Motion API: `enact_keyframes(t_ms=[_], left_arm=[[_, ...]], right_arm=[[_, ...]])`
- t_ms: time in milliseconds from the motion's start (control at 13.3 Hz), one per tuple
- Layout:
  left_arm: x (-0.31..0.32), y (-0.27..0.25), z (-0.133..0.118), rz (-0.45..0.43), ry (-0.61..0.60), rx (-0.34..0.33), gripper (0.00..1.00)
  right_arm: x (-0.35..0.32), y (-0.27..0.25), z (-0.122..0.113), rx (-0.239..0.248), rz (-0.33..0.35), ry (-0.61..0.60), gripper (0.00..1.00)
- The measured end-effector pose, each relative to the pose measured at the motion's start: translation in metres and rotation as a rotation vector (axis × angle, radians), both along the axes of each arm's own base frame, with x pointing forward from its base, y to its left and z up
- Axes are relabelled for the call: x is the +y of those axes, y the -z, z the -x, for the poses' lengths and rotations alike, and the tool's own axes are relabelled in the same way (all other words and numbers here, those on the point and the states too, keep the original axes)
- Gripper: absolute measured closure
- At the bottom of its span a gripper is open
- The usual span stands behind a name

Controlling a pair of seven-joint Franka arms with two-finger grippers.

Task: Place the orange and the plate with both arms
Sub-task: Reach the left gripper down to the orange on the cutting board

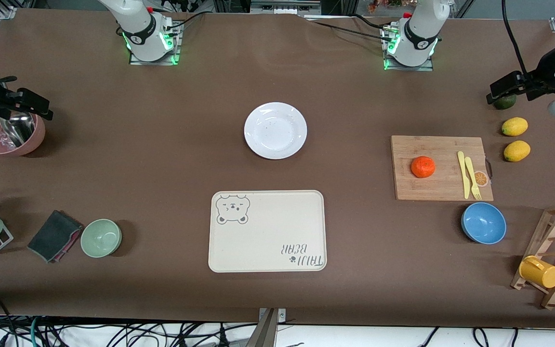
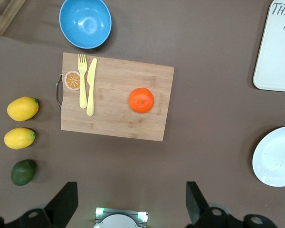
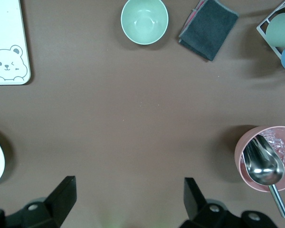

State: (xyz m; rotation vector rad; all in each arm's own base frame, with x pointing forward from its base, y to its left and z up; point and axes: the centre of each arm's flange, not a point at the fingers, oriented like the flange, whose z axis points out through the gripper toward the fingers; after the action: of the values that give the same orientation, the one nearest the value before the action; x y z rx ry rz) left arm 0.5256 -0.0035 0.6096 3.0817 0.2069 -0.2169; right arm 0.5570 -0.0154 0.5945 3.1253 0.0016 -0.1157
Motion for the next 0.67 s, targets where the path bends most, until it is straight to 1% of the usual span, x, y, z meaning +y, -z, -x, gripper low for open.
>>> enact_keyframes(t_ms=[225, 675], left_arm=[[0.002, 0.035, -0.019, -0.003, -0.004, 0.01, 0.0], [0.003, 0.153, -0.068, 0.001, -0.01, 0.055, 0.0]], right_arm=[[0.0, 0.0, 0.0, -0.001, 0.0, 0.0, 0.0], [-0.003, 0.0, 0.0, 0.0, 0.0, 0.006, 0.0]])
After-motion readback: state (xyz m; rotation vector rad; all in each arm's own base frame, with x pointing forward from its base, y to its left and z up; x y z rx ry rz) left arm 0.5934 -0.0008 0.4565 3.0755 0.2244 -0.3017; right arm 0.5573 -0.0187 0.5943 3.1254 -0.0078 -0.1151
